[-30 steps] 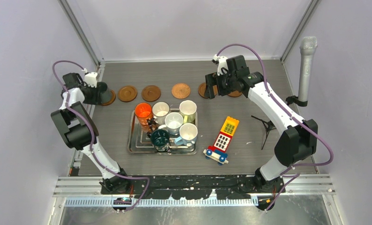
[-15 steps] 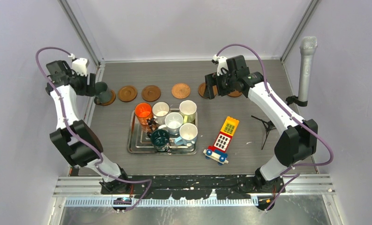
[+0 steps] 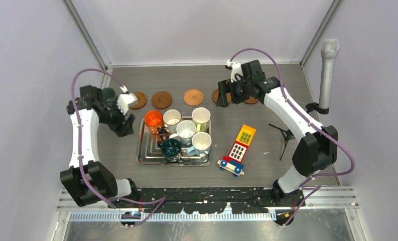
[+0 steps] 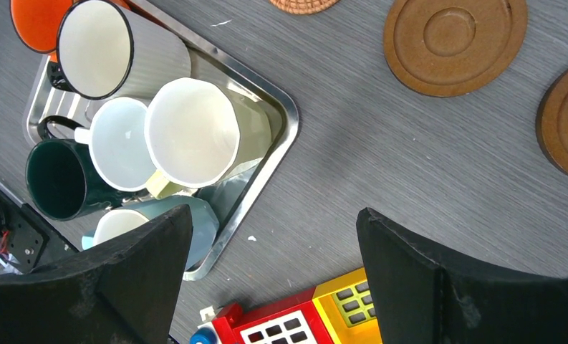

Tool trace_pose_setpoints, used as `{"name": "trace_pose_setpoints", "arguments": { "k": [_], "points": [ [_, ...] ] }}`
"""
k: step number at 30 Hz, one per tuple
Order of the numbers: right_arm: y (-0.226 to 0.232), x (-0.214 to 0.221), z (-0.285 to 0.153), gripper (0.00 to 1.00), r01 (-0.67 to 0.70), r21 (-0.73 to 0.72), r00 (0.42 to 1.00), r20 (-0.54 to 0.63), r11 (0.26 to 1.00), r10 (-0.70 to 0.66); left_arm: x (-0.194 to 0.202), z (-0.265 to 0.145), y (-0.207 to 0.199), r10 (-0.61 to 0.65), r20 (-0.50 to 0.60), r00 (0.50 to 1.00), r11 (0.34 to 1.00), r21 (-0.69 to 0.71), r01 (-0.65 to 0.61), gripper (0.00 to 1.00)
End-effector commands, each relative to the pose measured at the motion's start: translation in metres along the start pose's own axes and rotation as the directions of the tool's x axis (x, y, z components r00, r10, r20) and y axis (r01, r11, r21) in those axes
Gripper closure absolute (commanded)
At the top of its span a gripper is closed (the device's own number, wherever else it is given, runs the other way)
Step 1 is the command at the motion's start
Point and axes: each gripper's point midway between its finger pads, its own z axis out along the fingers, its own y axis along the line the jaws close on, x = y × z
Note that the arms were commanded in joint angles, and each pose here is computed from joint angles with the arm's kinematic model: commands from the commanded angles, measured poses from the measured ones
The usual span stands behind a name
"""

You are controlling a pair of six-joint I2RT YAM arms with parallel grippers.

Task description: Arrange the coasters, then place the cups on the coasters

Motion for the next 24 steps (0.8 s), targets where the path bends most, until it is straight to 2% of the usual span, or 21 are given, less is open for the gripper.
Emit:
{"name": "trace_pose_setpoints", "arguments": {
  "k": [1,5,11,16,24],
  "points": [
    [0.007,-0.006,-0.004,0.11,0.000,-0.033,1.000,0.018,0.999,0.000,0.004,0.008,-0.056,0.305,0.057,0.951,0.932,0.185,-0.311,0.30],
    [0.011,-0.005,-0.004,0.11,-0.030,-0.049,0.999,0.013,0.998,0.031,0.010,0.024,-0.085,0.460,0.071,0.885,0.837,0.299,-0.459,0.31],
    [0.020,-0.001,-0.008,0.10,0.013,-0.106,0.999,-0.028,0.994,-0.016,0.011,0.055,-0.102,0.585,0.096,0.805,0.722,0.390,-0.571,0.33],
    [0.019,-0.005,-0.013,0.10,0.055,-0.102,0.998,-0.010,0.993,-0.056,0.007,0.082,-0.110,0.595,0.100,0.797,0.698,0.428,-0.574,0.35],
    [0.020,-0.005,-0.015,0.10,0.059,-0.103,0.998,-0.005,0.993,-0.060,0.015,0.115,-0.110,0.684,0.095,0.723,0.639,0.400,-0.657,0.38]
  ]
}}
